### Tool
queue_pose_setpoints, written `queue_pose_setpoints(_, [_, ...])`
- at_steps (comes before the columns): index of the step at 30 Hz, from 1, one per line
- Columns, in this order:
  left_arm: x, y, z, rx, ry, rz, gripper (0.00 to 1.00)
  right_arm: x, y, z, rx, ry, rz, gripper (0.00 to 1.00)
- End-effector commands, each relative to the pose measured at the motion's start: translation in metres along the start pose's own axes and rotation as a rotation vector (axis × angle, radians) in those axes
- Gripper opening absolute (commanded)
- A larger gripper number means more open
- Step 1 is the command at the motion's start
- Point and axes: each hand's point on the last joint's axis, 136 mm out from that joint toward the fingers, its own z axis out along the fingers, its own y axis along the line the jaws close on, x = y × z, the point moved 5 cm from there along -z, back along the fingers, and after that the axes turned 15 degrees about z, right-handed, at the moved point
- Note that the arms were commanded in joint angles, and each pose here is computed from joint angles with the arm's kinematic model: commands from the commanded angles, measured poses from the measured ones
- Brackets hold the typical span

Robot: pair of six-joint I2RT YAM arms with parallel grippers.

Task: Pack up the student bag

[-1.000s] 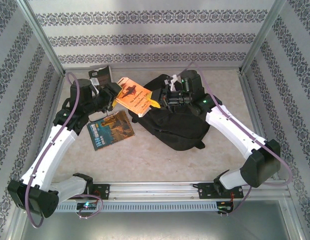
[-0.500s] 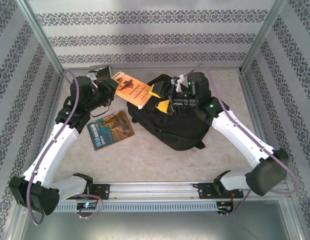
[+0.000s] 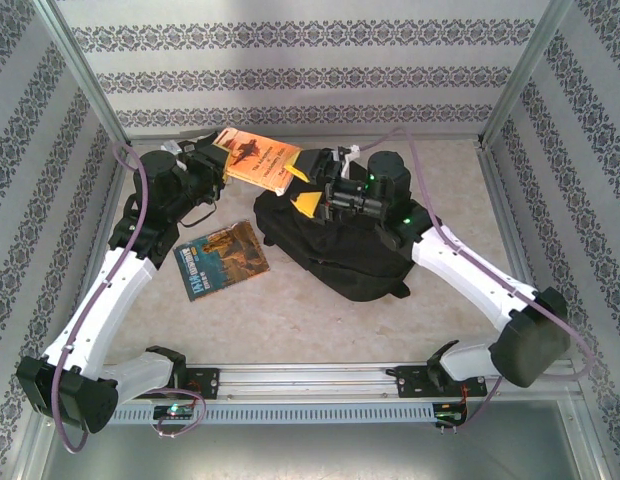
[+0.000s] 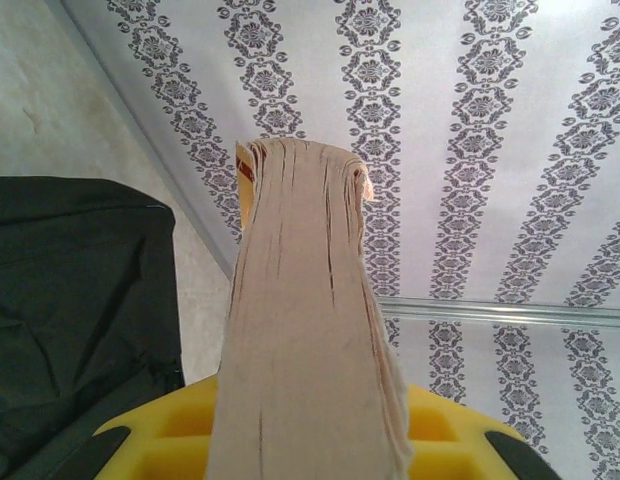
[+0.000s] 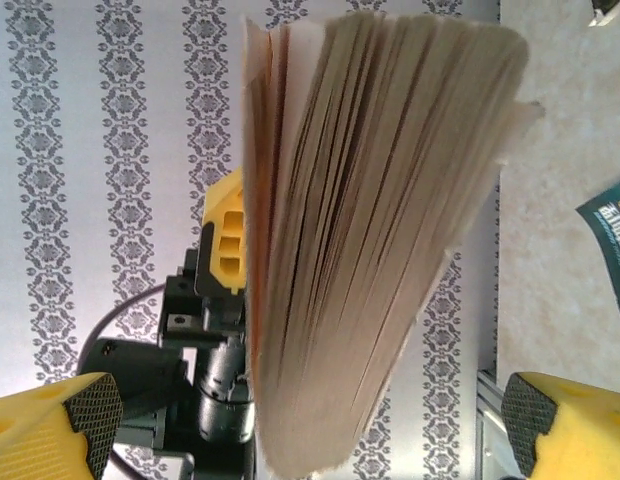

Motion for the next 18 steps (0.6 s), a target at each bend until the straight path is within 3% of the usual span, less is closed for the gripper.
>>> queue_pose_setpoints(1, [-0.005,-0.029,-0.007,0.125,-0.031,-0.016,0.0,0.004,0.023,0.016,-0.101,0.011,-0.03,0.96])
queue_pose_setpoints(11, [0.01,-0.02,-0.011,0.109,0.005,-0.006,0.0,-0.016,0.032,0.023,-0.103,-0.118,-0.114,0.74])
queue_pose_setpoints(18, [0.016,-0.014,-0.011,0.097,0.015,-0.002,0.0,-0.018,0.031,0.025,-0.092,-0.129,-0.115,0.44])
